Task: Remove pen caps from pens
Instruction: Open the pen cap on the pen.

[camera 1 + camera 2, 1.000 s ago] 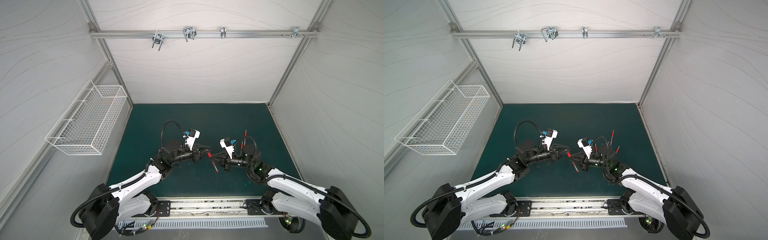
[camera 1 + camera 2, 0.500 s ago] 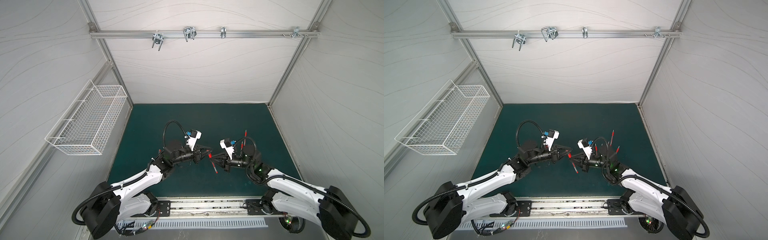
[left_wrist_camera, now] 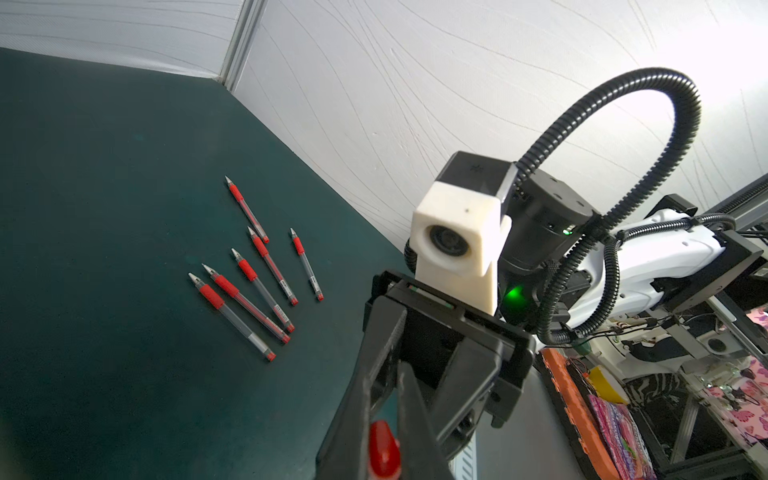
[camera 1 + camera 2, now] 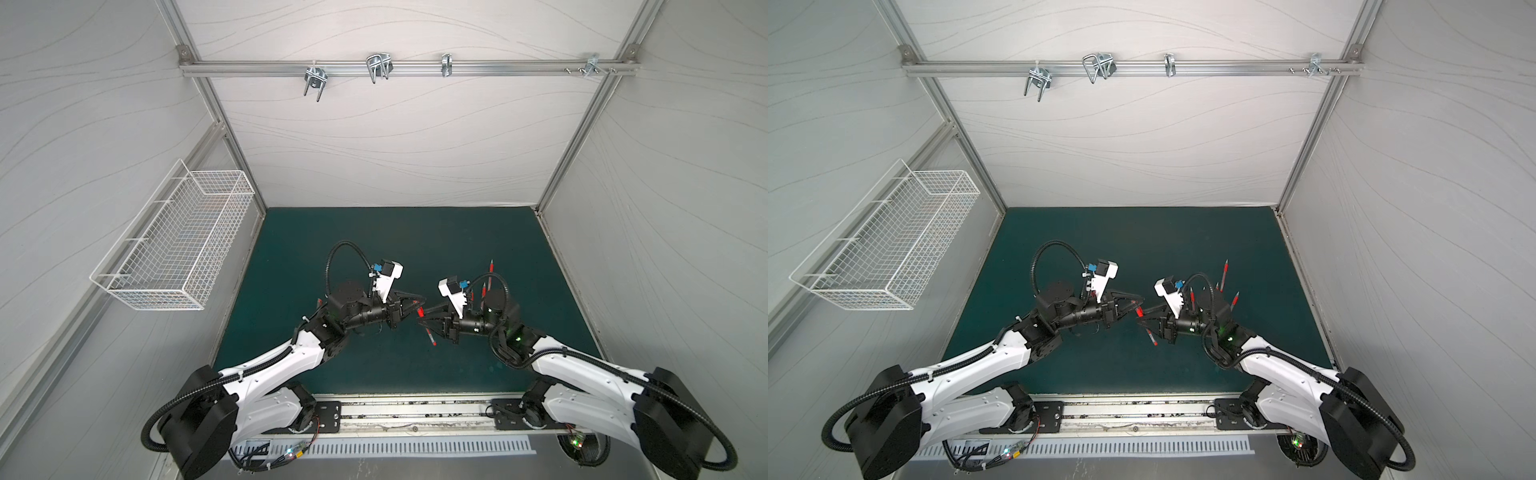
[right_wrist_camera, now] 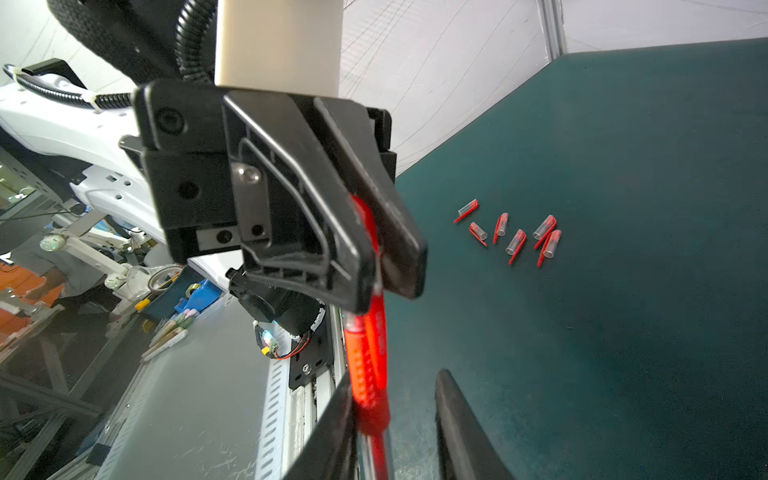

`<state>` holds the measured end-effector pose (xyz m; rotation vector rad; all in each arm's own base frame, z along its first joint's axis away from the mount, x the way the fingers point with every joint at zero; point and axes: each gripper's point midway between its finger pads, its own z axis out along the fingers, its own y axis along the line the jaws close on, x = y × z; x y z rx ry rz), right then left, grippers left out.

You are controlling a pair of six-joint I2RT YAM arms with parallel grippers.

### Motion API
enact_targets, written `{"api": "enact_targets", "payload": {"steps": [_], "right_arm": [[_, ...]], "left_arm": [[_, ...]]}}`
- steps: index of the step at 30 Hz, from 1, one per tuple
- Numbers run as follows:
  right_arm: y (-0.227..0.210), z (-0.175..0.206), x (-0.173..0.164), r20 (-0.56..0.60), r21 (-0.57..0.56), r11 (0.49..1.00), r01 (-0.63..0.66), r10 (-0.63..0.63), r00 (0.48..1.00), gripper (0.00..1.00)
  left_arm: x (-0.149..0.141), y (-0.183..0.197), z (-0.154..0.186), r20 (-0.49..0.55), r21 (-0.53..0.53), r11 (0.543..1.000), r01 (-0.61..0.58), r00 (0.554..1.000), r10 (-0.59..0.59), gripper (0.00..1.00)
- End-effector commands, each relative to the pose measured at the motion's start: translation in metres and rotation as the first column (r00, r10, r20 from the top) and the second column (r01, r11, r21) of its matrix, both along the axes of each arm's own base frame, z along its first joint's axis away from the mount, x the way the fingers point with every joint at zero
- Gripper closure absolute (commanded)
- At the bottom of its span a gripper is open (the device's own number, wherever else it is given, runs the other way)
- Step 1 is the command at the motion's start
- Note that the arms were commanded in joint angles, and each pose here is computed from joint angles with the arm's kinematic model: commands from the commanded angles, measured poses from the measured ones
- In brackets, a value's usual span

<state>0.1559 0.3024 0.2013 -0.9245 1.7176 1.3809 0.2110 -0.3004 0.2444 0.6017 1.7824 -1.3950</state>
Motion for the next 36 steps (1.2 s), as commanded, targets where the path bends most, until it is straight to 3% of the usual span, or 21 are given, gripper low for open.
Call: {"api": "enact_targets", "payload": {"steps": [1, 5, 9, 15, 24, 27, 31, 36], "right_arm": [[0.006, 0.009, -0.005, 0.019, 0.026, 0.999, -0.045, 0.045, 0.999, 0.73], [0.006, 0.01, -0.007, 0.027, 0.033, 0.998, -0.052, 0.051, 0.998, 0.9], [0.005, 0.01, -0.007, 0.039, 0.03, 0.999, -0.042, 0.04, 0.998, 1.0], [0.002, 0.0, 0.005, 0.095, -0.069, 0.992, 0.103, -0.097, 0.991, 1.0], [-0.005, -0.024, 0.029, 0.243, -0.268, 0.887, 0.375, -0.314, 0.918, 1.0], [0.002, -0.023, 0.02, 0.214, -0.258, 0.914, 0.313, -0.262, 0.941, 1.0], [0.011, -0.013, 0.002, 0.023, -0.134, 0.988, 0.083, -0.081, 0.996, 1.0], [0.011, -0.013, -0.003, -0.122, -0.054, 0.996, -0.065, 0.058, 0.991, 1.0]], "left_arm": [[0.0, 0.001, 0.025, 0.06, -0.055, 0.998, -0.004, 0.998, 0.007, 1.0], [0.001, 0.003, 0.024, 0.059, -0.051, 0.999, -0.017, 0.998, 0.02, 1.0], [0.007, 0.008, 0.022, 0.052, -0.035, 0.997, -0.068, 0.996, 0.07, 1.0], [0.025, 0.026, 0.016, 0.029, 0.0, 0.977, -0.213, 0.977, 0.213, 1.0], [0.051, 0.056, 0.002, -0.061, 0.026, 0.922, -0.386, 0.92, 0.387, 1.0], [0.052, 0.06, 0.003, -0.065, 0.019, 0.917, -0.399, 0.914, 0.399, 1.0], [0.051, 0.062, 0.006, -0.058, 0.005, 0.918, -0.397, 0.916, 0.397, 1.0], [0.051, 0.067, 0.007, -0.068, -0.016, 0.915, -0.403, 0.914, 0.401, 1.0]]}}
